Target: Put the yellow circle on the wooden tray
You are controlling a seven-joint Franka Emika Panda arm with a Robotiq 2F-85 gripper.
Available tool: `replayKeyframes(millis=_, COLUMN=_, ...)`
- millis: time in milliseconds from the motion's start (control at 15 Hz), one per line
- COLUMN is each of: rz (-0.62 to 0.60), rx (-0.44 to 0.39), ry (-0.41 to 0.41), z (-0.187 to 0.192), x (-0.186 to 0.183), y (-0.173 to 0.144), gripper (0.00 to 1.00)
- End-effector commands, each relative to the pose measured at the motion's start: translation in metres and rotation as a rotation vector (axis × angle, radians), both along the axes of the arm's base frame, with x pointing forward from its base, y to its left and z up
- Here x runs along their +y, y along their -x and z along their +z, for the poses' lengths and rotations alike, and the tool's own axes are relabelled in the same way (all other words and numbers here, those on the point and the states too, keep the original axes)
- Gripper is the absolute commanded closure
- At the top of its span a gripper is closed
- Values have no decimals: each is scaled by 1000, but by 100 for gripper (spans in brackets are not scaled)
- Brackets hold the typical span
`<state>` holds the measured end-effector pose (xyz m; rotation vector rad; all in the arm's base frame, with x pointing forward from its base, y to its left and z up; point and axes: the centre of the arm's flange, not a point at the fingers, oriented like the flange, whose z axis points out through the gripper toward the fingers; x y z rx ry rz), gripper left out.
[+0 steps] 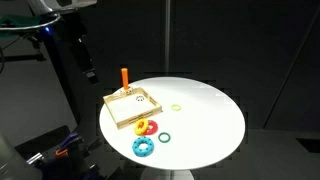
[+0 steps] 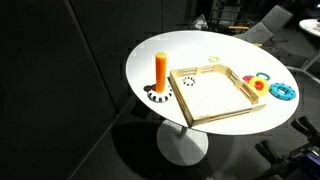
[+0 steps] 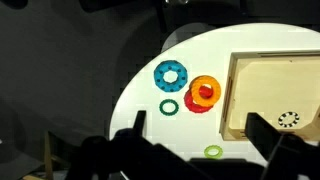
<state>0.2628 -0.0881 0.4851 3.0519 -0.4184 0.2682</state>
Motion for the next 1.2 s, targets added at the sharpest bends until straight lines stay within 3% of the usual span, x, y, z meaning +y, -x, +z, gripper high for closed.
replayKeyframes(millis=0, rz=0, rx=0, ry=0, z=0, x=0, y=0, gripper=0)
replayKeyframes(millis=533, rz=-29, rx=20, ry=-28, z=-9, x=-10, y=-26, gripper=0)
replayKeyframes(millis=1133, rz=-46, rx=105, ry=-84, z=-76, x=-32, y=-74, gripper=0)
